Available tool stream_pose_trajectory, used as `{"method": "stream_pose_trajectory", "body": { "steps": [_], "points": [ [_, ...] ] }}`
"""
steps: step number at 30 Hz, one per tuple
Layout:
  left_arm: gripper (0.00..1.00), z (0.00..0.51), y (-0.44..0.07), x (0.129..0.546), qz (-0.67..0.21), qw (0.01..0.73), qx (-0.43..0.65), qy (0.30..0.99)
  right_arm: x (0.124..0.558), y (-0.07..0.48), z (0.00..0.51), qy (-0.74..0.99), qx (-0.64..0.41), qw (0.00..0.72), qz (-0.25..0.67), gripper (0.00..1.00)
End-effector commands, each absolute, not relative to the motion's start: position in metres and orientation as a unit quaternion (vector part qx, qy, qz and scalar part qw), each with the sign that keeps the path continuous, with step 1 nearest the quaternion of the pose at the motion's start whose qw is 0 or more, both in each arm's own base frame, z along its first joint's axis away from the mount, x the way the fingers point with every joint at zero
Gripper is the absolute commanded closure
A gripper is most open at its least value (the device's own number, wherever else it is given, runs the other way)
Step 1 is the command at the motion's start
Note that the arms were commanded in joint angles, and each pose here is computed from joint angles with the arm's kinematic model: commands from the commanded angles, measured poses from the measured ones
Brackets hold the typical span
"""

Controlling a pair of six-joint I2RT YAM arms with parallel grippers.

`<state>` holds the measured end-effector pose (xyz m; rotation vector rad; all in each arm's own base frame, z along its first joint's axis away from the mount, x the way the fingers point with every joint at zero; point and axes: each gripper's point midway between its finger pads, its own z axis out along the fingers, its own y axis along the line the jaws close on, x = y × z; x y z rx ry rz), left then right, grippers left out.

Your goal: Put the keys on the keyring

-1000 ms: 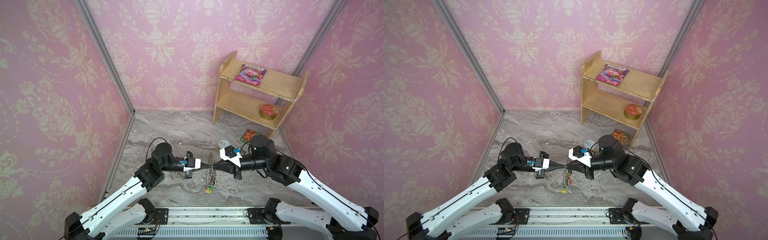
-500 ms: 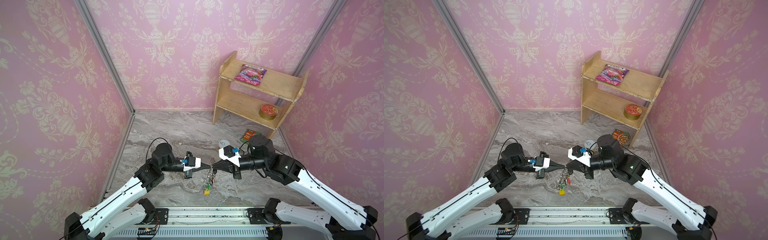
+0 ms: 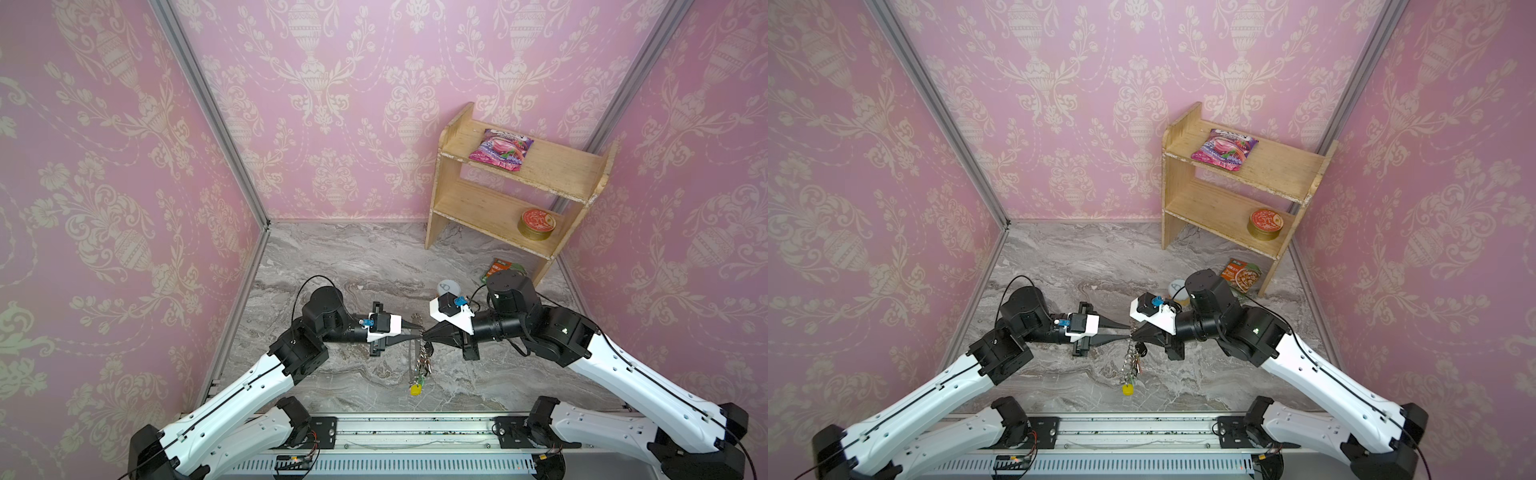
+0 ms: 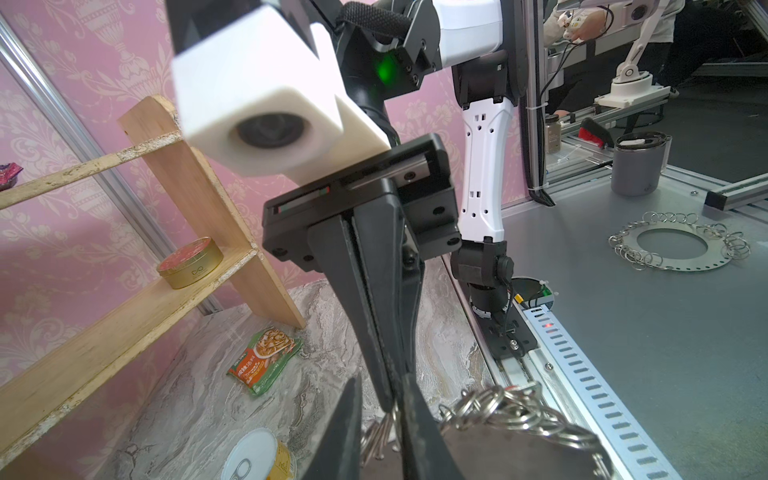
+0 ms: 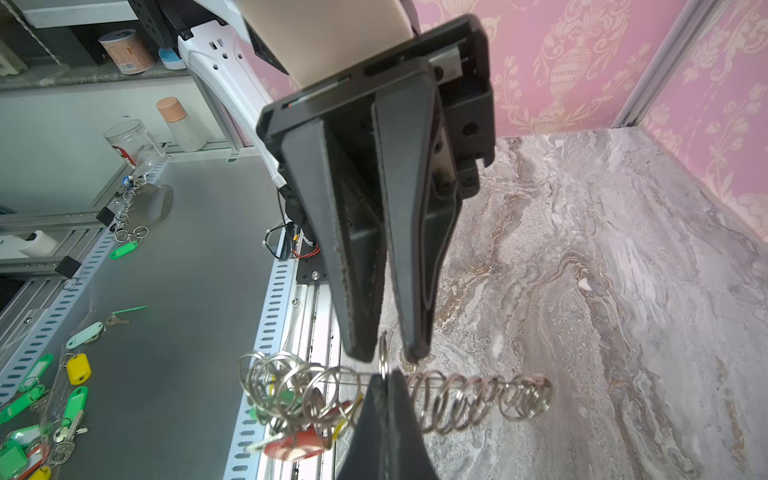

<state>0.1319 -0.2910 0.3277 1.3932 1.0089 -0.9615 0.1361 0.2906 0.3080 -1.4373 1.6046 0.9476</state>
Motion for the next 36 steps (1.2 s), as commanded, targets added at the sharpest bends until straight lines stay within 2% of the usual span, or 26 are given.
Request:
{"method": "stream_pose_trajectory", "body": {
  "steps": [1, 14, 20, 36],
  "points": [
    [0.78, 0.333, -0.292, 0.134, -0.396, 0.556, 0.589, 0.433, 0.136, 0.290, 0.329, 0.615, -0.567, 0.407, 0.367, 1.00],
    [0.63, 0.320, -0.292, 0.138, -0.378, 0.475, 0.609, 0.510, 0.142, 0.289, 0.327, 0.629, -0.580, 0.400, 0.327, 1.00],
    [0.66, 0.314, -0.294, 0.140, -0.373, 0.453, 0.613, 0.529, 0.144, 0.287, 0.327, 0.632, -0.580, 0.405, 0.315, 1.00],
    [0.76, 0.313, -0.297, 0.144, -0.366, 0.456, 0.614, 0.530, 0.145, 0.288, 0.329, 0.631, -0.578, 0.409, 0.319, 1.00]
  ]
}}
